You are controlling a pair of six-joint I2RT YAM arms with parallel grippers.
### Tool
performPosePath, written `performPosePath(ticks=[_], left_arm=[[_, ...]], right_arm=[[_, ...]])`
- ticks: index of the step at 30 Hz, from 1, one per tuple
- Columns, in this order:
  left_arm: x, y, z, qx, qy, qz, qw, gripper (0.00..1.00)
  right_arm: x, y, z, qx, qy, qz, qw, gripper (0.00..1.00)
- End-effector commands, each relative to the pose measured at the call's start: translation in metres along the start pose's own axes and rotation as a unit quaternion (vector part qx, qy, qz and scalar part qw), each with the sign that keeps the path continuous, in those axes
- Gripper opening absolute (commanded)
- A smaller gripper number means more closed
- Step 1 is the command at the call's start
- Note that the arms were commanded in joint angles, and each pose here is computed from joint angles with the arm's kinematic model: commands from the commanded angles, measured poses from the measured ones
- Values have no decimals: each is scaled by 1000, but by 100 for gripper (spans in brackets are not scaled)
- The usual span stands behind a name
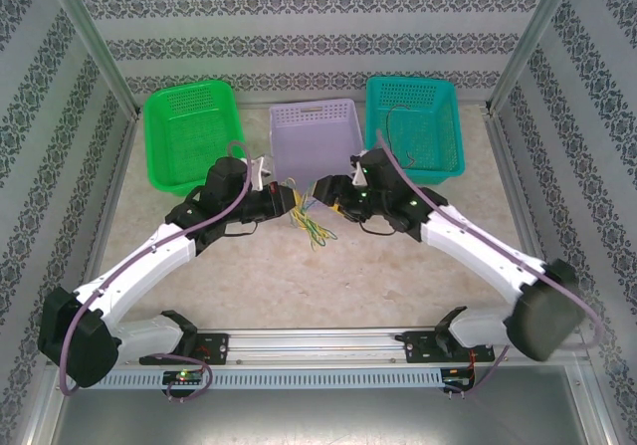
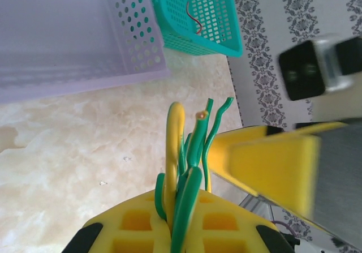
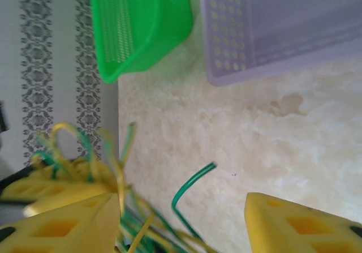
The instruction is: Untangle the cables
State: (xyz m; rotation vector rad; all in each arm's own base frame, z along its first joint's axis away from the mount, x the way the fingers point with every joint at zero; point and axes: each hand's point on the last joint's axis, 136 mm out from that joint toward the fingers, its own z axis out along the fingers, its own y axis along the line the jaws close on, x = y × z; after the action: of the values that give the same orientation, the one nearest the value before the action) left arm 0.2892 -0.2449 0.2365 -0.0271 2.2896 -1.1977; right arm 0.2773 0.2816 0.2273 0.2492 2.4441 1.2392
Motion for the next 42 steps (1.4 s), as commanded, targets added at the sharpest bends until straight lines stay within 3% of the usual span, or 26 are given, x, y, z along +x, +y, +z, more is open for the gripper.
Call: performPosePath(ticks=[1,8,12,19,23,27,28,34,42], left_arm=[[-2,-14,-3,20,14,33,999,0],[-7,-16,4,29,12,28,999,0],[-11,-18,3,33,3,31,999,0],[-12,-21,4,43,-2,26,999,0],[-15,-21,2,39,-11,26,999,0],[-22,-19,-7,15,-31,36,999,0],[-23,-16,-11,2,-38,39,999,0],[-46,-7,-53,-72,-122,56,988,0],[-77,-6,-114,-98,-281,29,954,0]], right_arm=[[3,-9,-3,16,-19,-10,1000,67],[0,8,20,-4,-22,105,994,72],[9,-5,35,14,0,177,984,70],[15,0,55,7,19,218,976,61],[19,-2,65,14,34,238,971,39],[17,-22,59,39,20,257,965,1],[15,-28,54,49,12,258,965,0],[-4,-92,8,106,-60,299,946,0],[3,-164,-37,155,-124,403,894,0]])
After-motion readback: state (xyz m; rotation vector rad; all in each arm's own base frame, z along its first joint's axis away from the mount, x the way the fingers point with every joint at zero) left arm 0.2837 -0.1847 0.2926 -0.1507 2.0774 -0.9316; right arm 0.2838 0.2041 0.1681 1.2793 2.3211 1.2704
